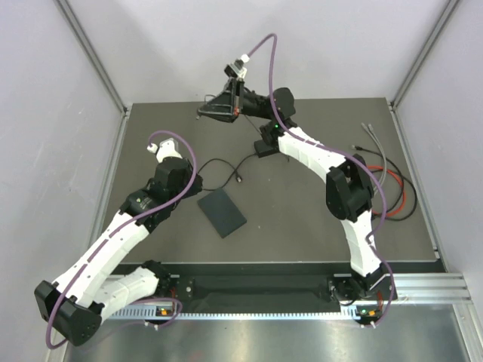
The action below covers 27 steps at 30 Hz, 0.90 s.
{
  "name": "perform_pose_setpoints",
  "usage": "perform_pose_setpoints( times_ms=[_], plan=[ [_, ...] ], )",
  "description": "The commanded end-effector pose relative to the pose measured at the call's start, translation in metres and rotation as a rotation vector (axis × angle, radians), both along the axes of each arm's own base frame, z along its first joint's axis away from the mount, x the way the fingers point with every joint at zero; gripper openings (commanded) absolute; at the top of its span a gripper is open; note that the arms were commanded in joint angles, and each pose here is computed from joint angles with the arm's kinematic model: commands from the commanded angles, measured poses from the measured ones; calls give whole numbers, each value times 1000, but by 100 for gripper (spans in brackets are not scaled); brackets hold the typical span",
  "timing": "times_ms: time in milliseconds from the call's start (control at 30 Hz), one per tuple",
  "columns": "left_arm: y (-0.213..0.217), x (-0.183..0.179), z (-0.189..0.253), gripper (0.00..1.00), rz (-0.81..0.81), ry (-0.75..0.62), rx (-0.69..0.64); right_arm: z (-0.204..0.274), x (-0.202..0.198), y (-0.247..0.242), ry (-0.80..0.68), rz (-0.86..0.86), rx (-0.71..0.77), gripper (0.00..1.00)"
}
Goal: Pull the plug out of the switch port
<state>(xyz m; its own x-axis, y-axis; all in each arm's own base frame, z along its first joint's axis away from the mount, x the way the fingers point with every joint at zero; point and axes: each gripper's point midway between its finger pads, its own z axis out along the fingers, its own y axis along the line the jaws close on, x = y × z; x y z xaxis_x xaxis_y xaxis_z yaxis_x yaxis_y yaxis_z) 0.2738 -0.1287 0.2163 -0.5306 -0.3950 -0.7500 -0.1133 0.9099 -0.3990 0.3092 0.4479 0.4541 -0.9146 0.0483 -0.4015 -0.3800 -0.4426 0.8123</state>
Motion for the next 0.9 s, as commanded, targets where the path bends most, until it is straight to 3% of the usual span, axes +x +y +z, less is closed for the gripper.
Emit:
perform_pose_setpoints(
  times_ms=[0, 100, 133, 233, 300, 433, 600, 700, 733, 833, 867],
  plan=[
    [-7, 7, 9, 32, -9, -41, -35, -86, 63, -8, 87, -106, -140, 3],
    [-9, 8, 2, 32, -18, -19, -22, -155, 107, -15, 196, -173, -324, 4],
    [-10, 8, 1, 32, -20, -14, -21, -180, 119, -15, 142, -219, -389, 6],
    [-11, 7, -7, 32, -25, 17, -13, -265, 156, -25, 168, -329, -625, 9],
    [-14, 6, -15, 32, -32, 48, -17, -279, 172, -25, 112, -366, -671, 11],
    [-14, -3, -39, 30, 9, 169, -25, -343, 196, -37, 152, -414, -818, 17],
    [-7, -25, -71, 27, 25, 273, -21, -317, 243, -53, 26, -575, -720, 17],
    [-9, -32, -75, 27, 15, 277, -47, -310, 260, -55, 13, -624, -691, 22],
    [-10, -33, -74, 27, 10, 276, -56, -333, 263, -53, 52, -601, -723, 28],
    [-11, -32, -70, 27, 4, 267, -62, -287, 255, -47, 26, -548, -648, 56],
    [-12, -31, -69, 28, 2, 265, -62, -306, 246, -51, 66, -532, -691, 62]
  ],
)
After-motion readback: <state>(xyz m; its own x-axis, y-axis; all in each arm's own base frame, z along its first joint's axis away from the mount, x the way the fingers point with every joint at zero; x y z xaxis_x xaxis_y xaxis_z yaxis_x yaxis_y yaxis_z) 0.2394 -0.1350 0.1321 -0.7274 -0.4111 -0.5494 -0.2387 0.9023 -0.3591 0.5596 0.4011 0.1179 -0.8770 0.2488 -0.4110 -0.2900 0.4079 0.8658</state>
